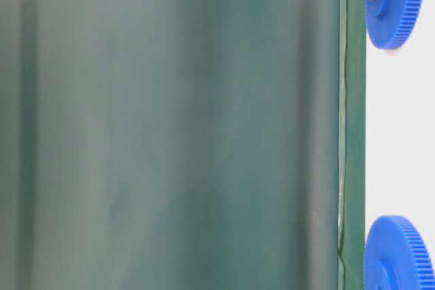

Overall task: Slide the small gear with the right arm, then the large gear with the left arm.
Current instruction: 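Slide the small gear left across the board toward the large gear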

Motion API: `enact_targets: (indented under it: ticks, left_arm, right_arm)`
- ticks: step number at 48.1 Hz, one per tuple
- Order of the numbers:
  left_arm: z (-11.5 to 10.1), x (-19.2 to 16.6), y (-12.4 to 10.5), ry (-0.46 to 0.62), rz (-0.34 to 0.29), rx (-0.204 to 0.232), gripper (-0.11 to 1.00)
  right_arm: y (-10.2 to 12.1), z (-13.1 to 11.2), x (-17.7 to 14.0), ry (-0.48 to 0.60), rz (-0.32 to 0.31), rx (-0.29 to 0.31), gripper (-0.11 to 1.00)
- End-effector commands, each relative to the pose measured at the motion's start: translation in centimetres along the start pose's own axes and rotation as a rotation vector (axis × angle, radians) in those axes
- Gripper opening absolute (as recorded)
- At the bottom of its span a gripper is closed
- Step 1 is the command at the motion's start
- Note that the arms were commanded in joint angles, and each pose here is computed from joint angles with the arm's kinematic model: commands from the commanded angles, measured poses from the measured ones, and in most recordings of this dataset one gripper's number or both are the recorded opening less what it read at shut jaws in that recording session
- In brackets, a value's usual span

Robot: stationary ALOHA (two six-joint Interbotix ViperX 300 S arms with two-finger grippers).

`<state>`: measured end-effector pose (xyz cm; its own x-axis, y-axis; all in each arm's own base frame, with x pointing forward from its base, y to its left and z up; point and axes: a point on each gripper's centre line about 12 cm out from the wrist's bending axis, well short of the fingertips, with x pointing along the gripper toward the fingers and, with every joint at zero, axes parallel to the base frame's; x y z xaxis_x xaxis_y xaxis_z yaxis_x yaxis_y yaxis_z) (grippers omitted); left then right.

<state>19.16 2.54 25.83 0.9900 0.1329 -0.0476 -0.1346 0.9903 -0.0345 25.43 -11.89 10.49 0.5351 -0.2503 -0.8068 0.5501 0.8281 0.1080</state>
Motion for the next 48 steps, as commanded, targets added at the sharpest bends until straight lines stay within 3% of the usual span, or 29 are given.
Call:
enact_targets:
  ticks: [1, 11, 24, 48]
  left_arm:
    - [0.4, 0.1, 0.1, -0.011, 0.003, -0.003, 0.00]
    - [0.2, 0.1, 0.1, -0.006, 0.004, -0.005, 0.00]
    - [0.2, 0.1, 0.1, -0.008, 0.004, -0.005, 0.00]
    - [0.1, 0.0, 0.1, -0.003, 0.004, -0.005, 0.00]
  right_arm:
    - [-0.3, -1.4, 0.1, 0.065, -0.013, 0.012, 0.50]
    - [-0.2, -1.1, -0.1, 0.029, -0.006, 0.017, 0.50]
    - [1.1, 1.2, 2.0, -0.054, 0.028, -0.006, 0.50]
    - [9.8, 10.4, 8.6, -0.134, 0.139, -0.178, 0.50]
